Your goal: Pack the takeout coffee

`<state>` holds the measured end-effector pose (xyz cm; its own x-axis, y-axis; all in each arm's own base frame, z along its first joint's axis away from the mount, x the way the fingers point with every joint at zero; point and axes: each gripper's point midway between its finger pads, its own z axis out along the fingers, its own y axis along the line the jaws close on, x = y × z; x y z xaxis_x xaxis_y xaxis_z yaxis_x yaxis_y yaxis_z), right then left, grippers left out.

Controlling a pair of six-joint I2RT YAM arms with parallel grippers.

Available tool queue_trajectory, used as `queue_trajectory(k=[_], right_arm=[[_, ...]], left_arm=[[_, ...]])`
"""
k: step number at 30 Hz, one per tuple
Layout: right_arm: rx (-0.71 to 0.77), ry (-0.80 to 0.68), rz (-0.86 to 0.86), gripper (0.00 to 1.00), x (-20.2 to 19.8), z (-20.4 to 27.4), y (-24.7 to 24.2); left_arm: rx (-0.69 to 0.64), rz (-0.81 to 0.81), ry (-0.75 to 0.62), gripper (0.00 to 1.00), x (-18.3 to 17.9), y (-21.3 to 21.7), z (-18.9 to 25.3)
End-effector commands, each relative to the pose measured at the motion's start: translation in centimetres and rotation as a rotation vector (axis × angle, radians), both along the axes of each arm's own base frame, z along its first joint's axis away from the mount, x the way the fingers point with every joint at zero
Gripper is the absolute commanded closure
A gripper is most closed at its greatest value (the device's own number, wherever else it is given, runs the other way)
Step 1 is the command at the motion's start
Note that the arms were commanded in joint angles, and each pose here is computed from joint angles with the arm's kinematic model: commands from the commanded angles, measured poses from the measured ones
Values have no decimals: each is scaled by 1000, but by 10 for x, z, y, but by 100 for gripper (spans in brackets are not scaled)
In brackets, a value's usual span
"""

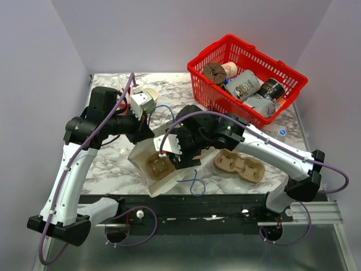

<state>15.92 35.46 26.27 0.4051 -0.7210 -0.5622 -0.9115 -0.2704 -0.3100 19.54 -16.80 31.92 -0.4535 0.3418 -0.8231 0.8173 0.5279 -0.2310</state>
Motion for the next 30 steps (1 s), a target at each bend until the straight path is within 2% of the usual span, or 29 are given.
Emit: queue_trajectory(k=[1,12,30], right_arm=[[-69,-85,-2,45,13,-13,3],[-117,-151,27,46,23,-43,0],[-154,-140,-80,49,41,-73,-9]], left_arm=[[-21,14,-15,100,0,-5,10],[-52,36,39,100,3,-10,0],[-30,-11,-35,100,-10,-14,-8]])
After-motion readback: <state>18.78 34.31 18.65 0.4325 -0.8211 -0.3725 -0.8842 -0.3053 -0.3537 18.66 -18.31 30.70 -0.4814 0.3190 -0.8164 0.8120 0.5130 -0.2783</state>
